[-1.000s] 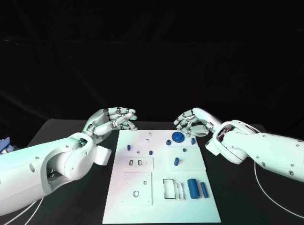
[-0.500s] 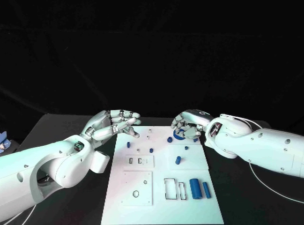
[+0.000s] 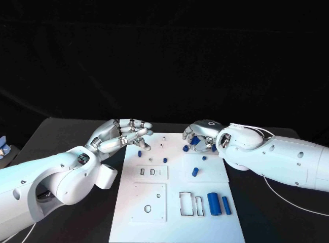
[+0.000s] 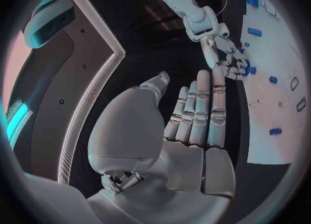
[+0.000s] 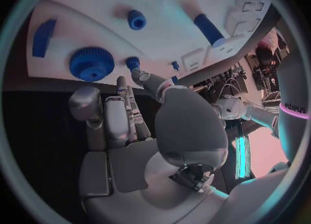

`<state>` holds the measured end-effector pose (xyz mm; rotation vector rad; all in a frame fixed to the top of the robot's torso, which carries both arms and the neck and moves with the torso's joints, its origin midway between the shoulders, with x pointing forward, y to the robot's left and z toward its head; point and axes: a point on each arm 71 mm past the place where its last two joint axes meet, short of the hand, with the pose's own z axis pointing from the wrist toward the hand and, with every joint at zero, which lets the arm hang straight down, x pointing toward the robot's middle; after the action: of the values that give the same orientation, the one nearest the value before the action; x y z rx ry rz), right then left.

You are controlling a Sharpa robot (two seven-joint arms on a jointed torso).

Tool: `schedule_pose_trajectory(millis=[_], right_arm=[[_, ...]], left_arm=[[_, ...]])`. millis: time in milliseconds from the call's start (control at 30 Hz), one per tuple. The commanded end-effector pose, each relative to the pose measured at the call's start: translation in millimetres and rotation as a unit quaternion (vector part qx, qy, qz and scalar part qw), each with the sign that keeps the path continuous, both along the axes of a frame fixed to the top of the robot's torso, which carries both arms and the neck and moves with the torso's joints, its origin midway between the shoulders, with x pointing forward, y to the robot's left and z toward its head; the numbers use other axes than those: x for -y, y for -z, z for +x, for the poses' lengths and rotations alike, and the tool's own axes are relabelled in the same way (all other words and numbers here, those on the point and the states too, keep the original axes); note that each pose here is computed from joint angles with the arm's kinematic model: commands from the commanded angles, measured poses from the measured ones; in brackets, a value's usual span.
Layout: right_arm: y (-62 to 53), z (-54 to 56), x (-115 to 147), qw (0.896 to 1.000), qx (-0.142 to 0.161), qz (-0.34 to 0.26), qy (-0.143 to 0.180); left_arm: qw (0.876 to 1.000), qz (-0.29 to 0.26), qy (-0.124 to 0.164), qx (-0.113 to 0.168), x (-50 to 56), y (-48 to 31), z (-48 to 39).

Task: Assemble the parts on the task board

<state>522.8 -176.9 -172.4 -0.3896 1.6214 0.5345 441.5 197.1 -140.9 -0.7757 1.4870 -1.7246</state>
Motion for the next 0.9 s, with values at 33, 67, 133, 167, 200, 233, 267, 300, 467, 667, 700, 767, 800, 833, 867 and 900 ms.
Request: schedule_pose_trajectory(millis=[33,67,133,167,200,233,267,300,467,667,700,767,800,833,867,900], right_arm=[[2.3,0.1,-1.0,0.999,-0.006,-0.031,0.008],[2.4,0.0,-1.2,0.999,-0.006,-0.032,0.008],[2.7,-0.2,-1.8,0.999,-0.008,-0.034,0.007],[2.9,-0.4,-2.0,0.999,-0.009,-0.035,0.007],[3.2,-0.6,-2.2,0.999,-0.01,-0.036,0.006],[3.3,-1.0,-2.5,0.999,-0.011,-0.037,0.006],[3.4,-1.2,-2.7,0.999,-0.012,-0.038,0.005],[3.7,-1.9,-3.4,0.999,-0.013,-0.039,0.004],[3.9,-4.2,-6.0,0.999,-0.016,-0.04,-0.002],[4.1,-4.7,-7.6,0.999,-0.017,-0.04,-0.005],[4.1,-4.7,-7.9,0.999,-0.017,-0.04,-0.005],[4.0,-4.6,-8.1,0.999,-0.015,-0.038,-0.005],[3.9,-4.5,-8.3,0.999,-0.014,-0.037,-0.004],[3.9,-4.3,-8.3,0.999,-0.013,-0.037,-0.004],[3.9,-4.1,-8.3,0.999,-0.013,-0.037,-0.003],[4.0,-3.8,-8.3,0.999,-0.012,-0.036,-0.003]], left_arm=[[1.0,-0.001,0.014,0.004,2.8,-1.8,-1.8],[1.0,-0.001,0.014,0.004,2.8,-1.8,-1.8],[1.0,-0.001,0.013,0.004,2.7,-1.9,-1.9],[1.0,-0.001,0.013,0.004,2.5,-2.0,-1.9],[1.0,-0.001,0.013,0.004,2.3,-2.0,-1.9],[1.0,0.0,0.012,0.004,2.1,-2.1,-1.9],[1.0,0.0,0.012,0.004,1.9,-2.1,-1.8],[1.0,0.0,0.011,0.004,1.4,-2.1,-1.6],[1.0,0.001,0.008,0.004,0.3,-2.1,-1.1],[1.0,0.002,0.008,0.004,0.0,-1.9,-0.8],[1.0,0.002,0.008,0.003,0.1,-1.9,-0.7],[1.0,0.002,0.008,0.003,0.2,-1.8,-0.7],[1.0,0.002,0.008,0.003,0.2,-1.8,-0.7],[1.0,0.003,0.008,0.002,0.2,-1.7,-0.7],[1.0,0.003,0.008,0.002,0.2,-1.7,-0.7],[1.0,0.003,0.009,0.002,0.2,-1.7,-0.7]])
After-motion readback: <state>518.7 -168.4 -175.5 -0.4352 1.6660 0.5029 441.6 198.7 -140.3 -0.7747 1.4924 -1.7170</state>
